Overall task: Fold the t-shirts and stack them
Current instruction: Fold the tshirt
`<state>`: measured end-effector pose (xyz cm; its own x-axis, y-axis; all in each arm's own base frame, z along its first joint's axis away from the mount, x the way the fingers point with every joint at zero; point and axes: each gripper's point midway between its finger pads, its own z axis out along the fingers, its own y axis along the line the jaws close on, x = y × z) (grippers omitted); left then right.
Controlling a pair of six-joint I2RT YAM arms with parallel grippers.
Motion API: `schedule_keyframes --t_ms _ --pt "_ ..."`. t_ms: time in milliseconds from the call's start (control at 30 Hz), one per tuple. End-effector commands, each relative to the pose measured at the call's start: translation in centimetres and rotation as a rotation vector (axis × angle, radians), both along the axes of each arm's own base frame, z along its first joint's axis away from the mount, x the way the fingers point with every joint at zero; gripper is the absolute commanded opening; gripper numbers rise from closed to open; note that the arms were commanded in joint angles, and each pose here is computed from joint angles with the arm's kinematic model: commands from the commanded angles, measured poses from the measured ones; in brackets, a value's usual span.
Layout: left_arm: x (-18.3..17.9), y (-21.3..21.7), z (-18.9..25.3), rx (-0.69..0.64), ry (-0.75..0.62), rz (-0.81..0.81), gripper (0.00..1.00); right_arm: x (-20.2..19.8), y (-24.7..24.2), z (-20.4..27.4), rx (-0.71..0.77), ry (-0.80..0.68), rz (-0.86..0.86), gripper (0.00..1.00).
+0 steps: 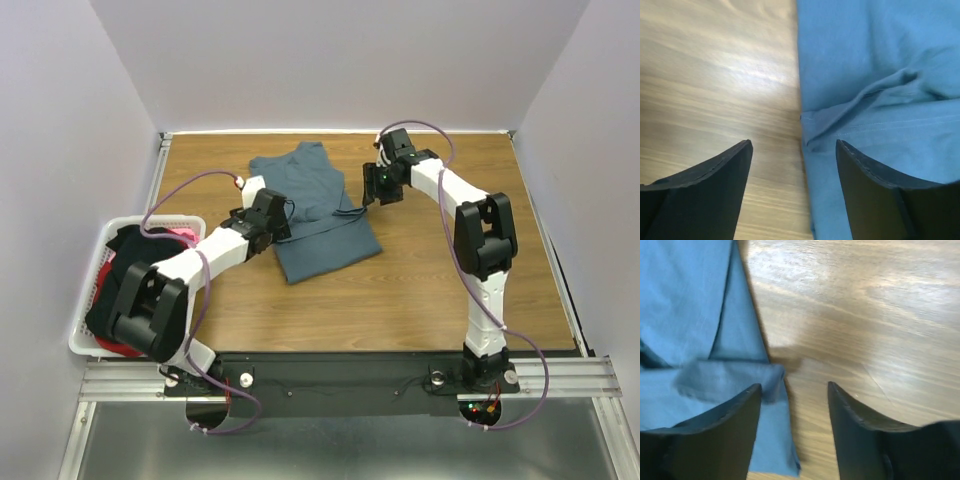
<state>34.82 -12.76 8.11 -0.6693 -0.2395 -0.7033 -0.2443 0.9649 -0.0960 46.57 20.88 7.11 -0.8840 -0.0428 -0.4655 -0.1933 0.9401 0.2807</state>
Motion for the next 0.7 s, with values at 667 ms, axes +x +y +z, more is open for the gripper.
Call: schedule_keyframes --t_ms 667 --pt "-4.7 1.4 2.5 -0.011 -0.089 -0.074 0.9 -0.4 3.0 -1.3 -0.25 -0.223 0.308 0.82"
